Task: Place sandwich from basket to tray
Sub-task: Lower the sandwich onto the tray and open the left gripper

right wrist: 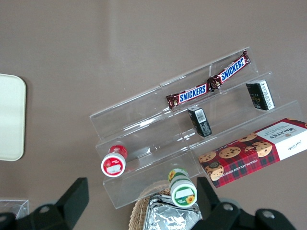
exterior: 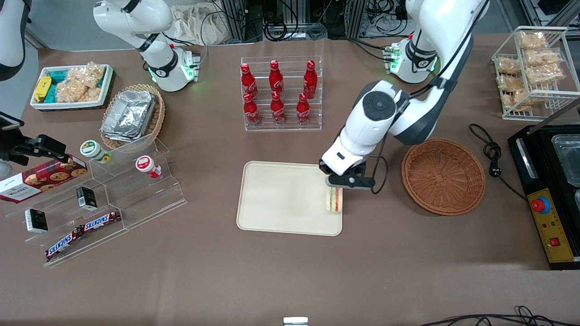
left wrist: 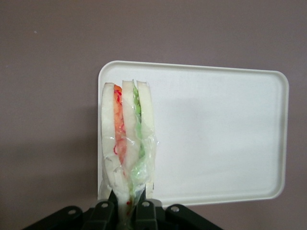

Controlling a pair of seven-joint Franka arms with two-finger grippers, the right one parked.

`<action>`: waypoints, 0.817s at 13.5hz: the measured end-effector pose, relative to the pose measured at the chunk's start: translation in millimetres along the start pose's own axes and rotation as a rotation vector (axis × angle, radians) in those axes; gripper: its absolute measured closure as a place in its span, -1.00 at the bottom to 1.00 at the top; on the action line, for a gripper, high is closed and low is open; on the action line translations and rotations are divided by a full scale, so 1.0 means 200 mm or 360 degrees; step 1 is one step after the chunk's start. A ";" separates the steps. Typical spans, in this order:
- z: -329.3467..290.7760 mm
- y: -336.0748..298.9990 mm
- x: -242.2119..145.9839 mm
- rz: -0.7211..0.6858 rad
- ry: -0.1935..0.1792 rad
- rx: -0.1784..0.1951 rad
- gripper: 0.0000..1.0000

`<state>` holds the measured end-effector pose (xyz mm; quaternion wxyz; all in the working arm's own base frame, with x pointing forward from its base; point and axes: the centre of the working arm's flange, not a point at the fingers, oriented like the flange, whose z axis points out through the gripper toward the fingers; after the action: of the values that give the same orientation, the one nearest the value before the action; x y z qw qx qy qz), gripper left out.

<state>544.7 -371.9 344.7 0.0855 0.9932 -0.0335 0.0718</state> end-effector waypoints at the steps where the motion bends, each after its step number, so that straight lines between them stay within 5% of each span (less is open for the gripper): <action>1: 0.07 -0.01 0.00 0.0031 -0.0001 0.0014 0.70; 11: 0.48 -0.07 -0.06 0.0136 -0.0056 0.0044 0.70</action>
<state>547.8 -375.5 246.3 0.0679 0.9930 -0.0763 0.0585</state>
